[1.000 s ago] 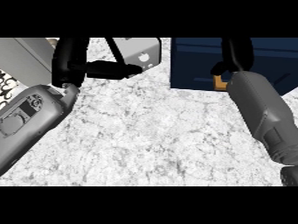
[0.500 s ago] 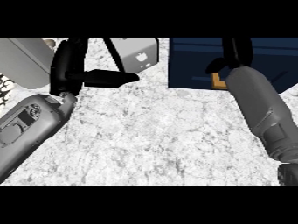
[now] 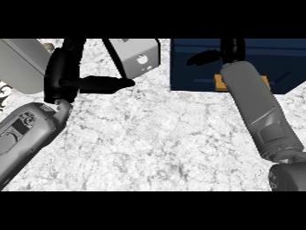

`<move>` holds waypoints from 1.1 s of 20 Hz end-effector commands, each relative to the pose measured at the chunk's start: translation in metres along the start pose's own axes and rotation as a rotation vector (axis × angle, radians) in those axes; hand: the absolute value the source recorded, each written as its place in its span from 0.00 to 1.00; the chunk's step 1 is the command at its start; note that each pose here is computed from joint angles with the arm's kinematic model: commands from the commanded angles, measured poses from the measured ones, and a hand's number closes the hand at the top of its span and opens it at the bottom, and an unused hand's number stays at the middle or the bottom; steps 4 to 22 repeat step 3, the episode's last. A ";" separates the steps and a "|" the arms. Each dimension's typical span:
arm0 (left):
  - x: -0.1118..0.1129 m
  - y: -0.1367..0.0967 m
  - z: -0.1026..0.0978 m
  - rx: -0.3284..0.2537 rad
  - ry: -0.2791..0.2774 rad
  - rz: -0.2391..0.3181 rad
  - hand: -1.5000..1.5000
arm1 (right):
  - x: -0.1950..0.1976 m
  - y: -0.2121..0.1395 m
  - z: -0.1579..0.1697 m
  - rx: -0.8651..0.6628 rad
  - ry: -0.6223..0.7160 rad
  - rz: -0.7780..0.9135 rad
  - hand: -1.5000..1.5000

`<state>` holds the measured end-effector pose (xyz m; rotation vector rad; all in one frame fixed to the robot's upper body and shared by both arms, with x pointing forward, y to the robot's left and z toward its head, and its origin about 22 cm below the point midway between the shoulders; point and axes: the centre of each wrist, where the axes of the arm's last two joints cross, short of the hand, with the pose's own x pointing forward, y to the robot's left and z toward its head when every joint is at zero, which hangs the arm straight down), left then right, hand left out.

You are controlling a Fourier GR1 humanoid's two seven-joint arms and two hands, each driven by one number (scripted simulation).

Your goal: Pick up the can, place it into the drawer and close the drawer

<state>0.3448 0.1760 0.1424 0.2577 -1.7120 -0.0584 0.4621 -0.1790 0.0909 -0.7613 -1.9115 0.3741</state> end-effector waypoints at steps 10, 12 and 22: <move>-0.002 0.012 0.005 0.006 0.012 0.017 0.00 | 0.026 -0.001 -0.018 -0.068 0.027 -0.193 0.00; -0.002 0.012 0.005 0.006 0.012 0.017 0.00 | 0.026 -0.001 -0.018 -0.068 0.027 -0.193 0.00; -0.002 0.012 0.005 0.006 0.012 0.017 0.00 | 0.026 -0.001 -0.018 -0.068 0.027 -0.193 0.00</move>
